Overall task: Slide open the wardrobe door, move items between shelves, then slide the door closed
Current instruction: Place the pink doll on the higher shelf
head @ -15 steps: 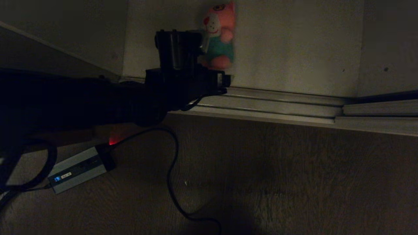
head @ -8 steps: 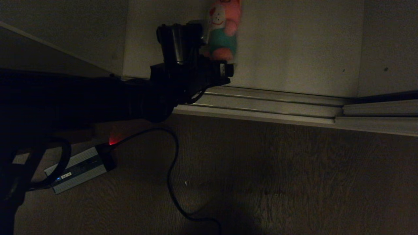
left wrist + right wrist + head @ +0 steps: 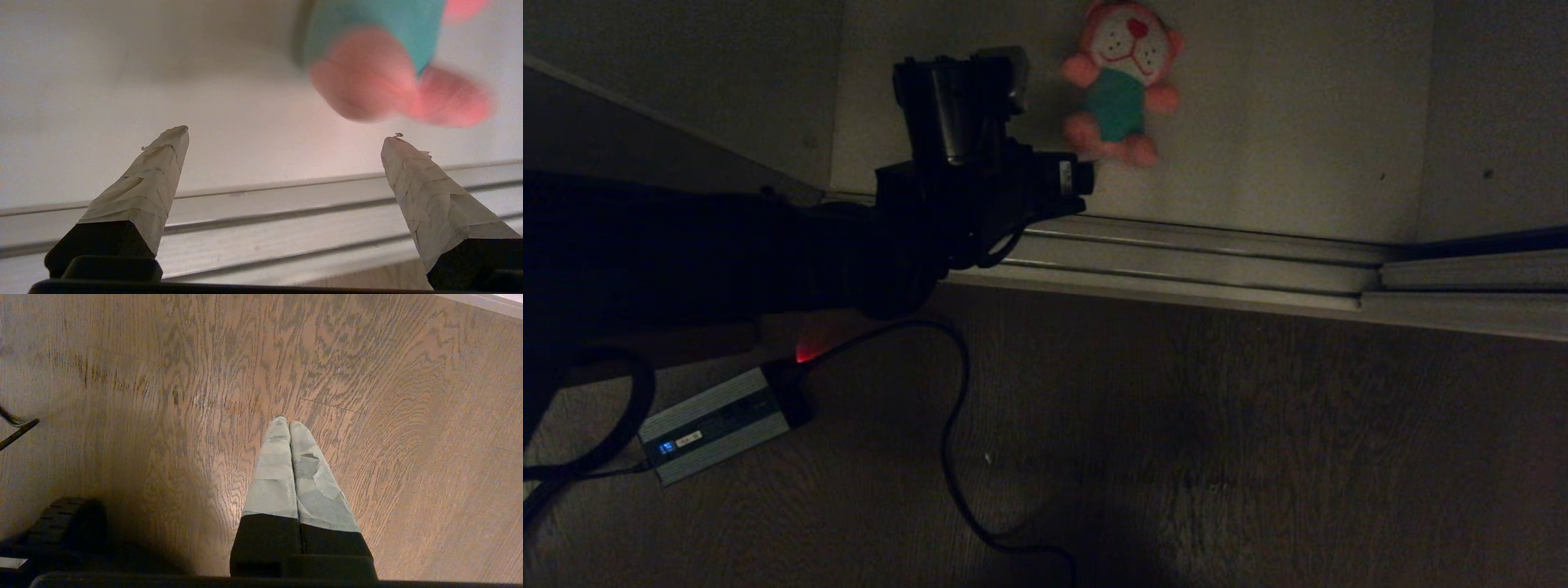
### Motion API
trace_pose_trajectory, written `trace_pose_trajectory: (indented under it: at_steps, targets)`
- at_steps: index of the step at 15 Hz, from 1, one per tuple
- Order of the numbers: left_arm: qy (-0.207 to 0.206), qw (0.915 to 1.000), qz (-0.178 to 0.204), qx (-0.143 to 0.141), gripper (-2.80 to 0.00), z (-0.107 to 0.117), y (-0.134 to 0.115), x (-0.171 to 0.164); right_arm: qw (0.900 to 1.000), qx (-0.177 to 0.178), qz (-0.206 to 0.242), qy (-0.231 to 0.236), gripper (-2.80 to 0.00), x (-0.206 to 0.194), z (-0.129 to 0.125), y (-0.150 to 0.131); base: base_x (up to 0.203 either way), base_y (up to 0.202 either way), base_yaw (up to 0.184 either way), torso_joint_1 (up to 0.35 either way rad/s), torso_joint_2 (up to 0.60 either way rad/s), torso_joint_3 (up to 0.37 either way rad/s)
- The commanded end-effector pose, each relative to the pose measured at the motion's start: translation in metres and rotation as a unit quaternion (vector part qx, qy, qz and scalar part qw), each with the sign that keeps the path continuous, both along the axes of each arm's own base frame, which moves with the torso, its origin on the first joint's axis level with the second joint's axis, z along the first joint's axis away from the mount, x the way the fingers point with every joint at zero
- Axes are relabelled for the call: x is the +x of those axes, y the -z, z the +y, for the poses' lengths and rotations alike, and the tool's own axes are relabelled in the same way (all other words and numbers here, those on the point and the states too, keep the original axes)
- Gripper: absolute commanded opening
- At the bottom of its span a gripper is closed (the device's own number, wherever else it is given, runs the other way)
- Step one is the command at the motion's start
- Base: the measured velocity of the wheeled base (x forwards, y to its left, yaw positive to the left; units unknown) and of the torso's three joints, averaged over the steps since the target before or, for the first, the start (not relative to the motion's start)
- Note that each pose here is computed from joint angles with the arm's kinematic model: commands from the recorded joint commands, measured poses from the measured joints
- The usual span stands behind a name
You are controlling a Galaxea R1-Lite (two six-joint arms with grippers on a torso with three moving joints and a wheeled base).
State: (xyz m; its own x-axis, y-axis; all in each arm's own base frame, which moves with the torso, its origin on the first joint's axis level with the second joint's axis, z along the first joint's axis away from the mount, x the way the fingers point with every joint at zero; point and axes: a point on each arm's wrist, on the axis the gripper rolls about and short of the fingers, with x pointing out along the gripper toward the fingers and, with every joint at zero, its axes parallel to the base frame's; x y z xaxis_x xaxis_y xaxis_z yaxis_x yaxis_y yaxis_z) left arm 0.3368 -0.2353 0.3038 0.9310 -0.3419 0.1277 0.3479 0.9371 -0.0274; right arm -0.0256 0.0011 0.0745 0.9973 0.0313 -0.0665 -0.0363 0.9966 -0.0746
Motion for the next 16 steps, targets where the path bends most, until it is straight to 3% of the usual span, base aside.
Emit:
trace_pose_trajectory:
  at_steps: [1, 5, 8, 11, 16]
  targets:
    - [-0.002, 0.9997, -0.023, -0.012, 0.00, 0.015, -0.025, -0.020, 1.000, 0.000, -0.001, 0.000, -2.80, 0.000, 0.000, 0.000, 0.000, 0.000, 0.000, 0.000, 0.00, 0.000]
    - [-0.001, 0.9997, -0.019, -0.015, 0.00, 0.011, -0.018, -0.011, 1.000, 0.000, -0.002, 0.000, -2.80, 0.000, 0.000, 0.000, 0.000, 0.000, 0.000, 0.000, 0.00, 0.000]
    - [0.009, 0.9987, -0.004, -0.050, 0.00, 0.000, -0.010, 0.003, 1.000, 0.000, -0.001, 0.000, -2.80, 0.000, 0.000, 0.000, 0.000, 0.000, 0.000, 0.000, 0.00, 0.000]
    - [0.017, 0.9986, -0.001, -0.049, 0.00, -0.009, 0.000, 0.015, 1.000, 0.000, -0.001, 0.000, -2.80, 0.000, 0.000, 0.000, 0.000, 0.000, 0.000, 0.000, 0.00, 0.000]
    - [0.021, 0.9976, -0.021, -0.063, 0.00, -0.019, 0.008, 0.029, 1.000, 0.000, 0.000, 0.000, -2.80, 0.000, 0.000, 0.000, 0.000, 0.000, 0.000, 0.000, 0.00, 0.000]
